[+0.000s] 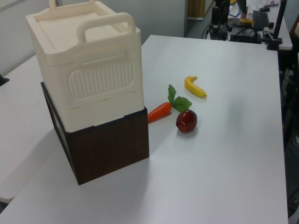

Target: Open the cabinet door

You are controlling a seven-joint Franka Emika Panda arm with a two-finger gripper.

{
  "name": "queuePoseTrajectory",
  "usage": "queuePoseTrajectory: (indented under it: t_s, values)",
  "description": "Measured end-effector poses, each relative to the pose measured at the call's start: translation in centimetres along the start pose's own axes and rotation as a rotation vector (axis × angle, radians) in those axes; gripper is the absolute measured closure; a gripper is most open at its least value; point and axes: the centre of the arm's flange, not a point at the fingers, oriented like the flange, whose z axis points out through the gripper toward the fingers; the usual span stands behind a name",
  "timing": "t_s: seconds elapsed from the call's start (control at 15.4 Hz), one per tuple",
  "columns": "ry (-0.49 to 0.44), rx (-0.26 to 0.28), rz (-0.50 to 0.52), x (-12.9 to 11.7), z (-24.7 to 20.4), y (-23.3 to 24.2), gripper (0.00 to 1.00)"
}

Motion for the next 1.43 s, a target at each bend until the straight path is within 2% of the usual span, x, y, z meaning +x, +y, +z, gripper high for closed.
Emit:
queuePoseTrajectory:
  t_s: [0.39,0.52,0.71,0.84,1.04,1.43]
  values:
    - [-0.006,0.006,-0.023,0.7,0.8,-1.2,0.0]
    - [0.042,0.018,-0.055,2.2,1.1,-3.1,0.0]
    - [0.168,0.028,-0.122,4.6,0.8,-7.1,0.0]
    - [0.235,0.047,-0.18,5.5,0.3,-9.5,0.0]
    - [0.304,0.054,-0.323,5.7,-0.9,-12.8,0.0]
    - [0.392,0.128,-0.572,5.7,-2.6,-19.3,0.0]
